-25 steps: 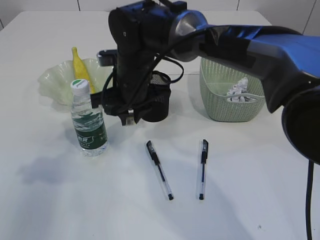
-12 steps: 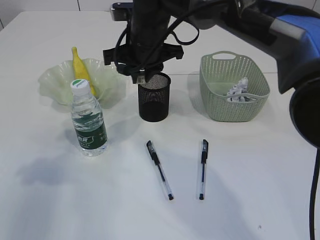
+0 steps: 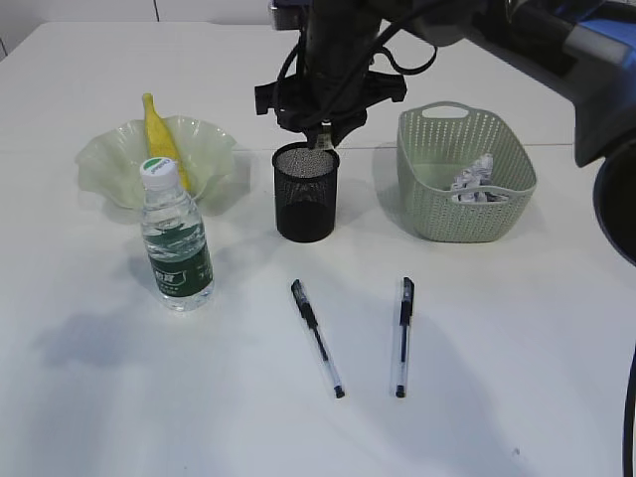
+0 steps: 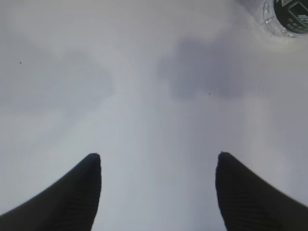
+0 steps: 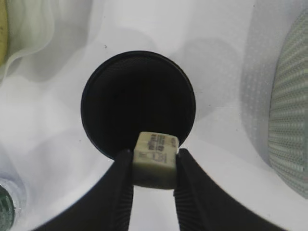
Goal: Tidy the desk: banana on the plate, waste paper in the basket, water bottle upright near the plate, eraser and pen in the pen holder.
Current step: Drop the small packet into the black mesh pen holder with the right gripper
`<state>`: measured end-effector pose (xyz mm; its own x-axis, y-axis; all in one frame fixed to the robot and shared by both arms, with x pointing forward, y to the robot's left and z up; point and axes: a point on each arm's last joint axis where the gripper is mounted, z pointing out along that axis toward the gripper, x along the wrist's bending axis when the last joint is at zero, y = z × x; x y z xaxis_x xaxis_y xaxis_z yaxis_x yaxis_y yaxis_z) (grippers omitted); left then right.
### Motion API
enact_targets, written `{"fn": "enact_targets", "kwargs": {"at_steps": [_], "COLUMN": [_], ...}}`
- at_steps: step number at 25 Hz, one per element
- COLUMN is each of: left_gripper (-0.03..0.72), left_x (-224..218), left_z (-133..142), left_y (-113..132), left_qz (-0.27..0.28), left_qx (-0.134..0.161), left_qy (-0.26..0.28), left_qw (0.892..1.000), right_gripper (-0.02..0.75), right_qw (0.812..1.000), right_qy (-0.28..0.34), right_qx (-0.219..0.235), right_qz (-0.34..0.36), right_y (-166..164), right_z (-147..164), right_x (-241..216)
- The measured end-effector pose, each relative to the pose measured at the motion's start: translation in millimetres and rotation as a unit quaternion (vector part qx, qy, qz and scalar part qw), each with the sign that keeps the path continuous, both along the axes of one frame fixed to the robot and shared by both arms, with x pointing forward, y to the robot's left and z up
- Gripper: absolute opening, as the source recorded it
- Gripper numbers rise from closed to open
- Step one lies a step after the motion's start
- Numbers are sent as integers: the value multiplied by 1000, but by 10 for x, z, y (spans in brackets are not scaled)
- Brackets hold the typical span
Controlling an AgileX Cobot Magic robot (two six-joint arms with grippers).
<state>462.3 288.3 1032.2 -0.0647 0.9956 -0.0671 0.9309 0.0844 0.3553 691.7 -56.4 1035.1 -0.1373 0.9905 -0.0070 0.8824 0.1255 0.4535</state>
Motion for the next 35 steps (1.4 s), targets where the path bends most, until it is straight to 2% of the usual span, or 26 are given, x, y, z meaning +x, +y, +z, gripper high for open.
{"fn": "enact_targets", "kwargs": {"at_steps": [6,18,29,35], "left_gripper": [521,520,520,520], "left_x": [0,0,15,16], "left_z": [0,0,6,6], "left_y": [1,1,2,2], "left_qz": [0,0,0,0], "left_qx": [1,1,1,1], "left_qy": [0,0,-9,-10], "left_qw": [1000,1000,1000,1000], "right_gripper": [197,197,197,244], "right_qw": [1000,998,997,997], "right_qy": [-2,-61,-74,-74], "right_qx": [-2,12,18,19], "right_qz": [-1,10,13,13], "right_y": [-9,27,39,40], "right_z": [-51,-7,7,8], "right_x": [33,128,147,148]}}
